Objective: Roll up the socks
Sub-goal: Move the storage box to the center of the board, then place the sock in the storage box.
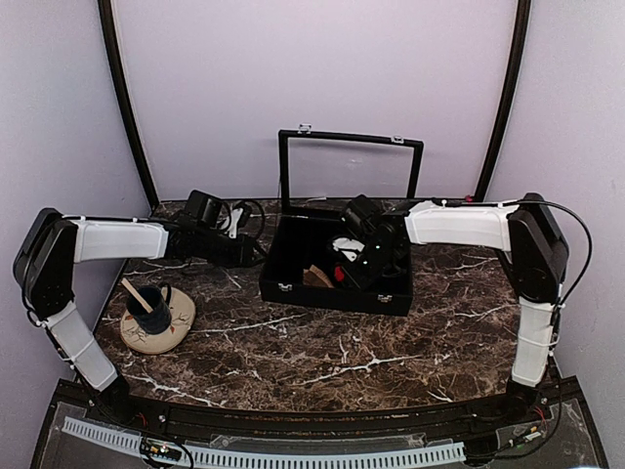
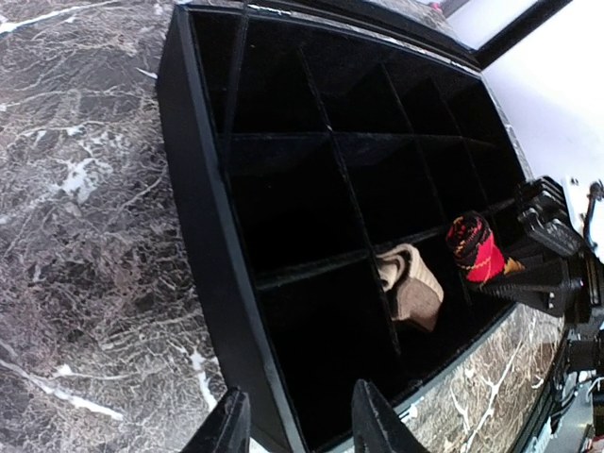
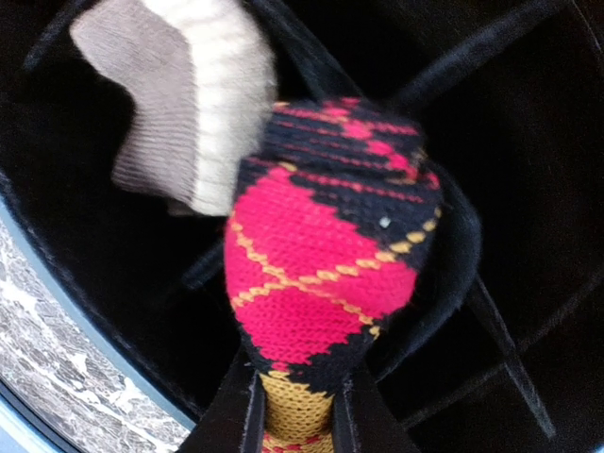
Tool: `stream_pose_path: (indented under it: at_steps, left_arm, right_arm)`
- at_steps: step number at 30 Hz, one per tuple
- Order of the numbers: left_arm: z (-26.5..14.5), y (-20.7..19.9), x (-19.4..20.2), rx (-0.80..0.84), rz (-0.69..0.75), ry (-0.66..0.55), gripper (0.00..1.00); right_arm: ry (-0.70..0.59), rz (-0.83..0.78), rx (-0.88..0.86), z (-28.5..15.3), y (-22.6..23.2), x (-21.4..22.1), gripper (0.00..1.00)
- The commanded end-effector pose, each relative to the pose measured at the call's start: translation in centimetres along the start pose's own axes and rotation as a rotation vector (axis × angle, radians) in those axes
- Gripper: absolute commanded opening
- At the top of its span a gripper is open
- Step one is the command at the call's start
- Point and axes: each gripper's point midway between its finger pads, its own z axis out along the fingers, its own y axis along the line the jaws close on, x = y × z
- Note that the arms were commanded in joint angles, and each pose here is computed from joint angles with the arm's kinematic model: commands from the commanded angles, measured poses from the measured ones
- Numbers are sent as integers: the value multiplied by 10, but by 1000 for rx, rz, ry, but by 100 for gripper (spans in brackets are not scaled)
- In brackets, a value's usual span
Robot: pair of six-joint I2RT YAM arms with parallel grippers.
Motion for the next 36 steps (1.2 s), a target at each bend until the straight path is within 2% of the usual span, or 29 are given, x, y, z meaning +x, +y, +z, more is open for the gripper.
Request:
stream_pose_path:
  at_steps: [1, 11, 24, 36]
  left_arm:
    - [-13, -17, 1, 52, 47, -11, 39]
    - [-21, -19, 3, 41, 69, -37, 39]
    - [-19, -24, 5, 53, 87, -34, 39]
    - [-19, -25, 7, 48, 112, -19, 39]
  right_arm:
    - [303, 36, 37, -3, 3, 80, 0]
    - [316, 58, 72, -15, -2, 85, 0]
    - [442, 25, 21, 11, 6, 91, 0]
    - [508, 26, 7, 38, 3, 93, 0]
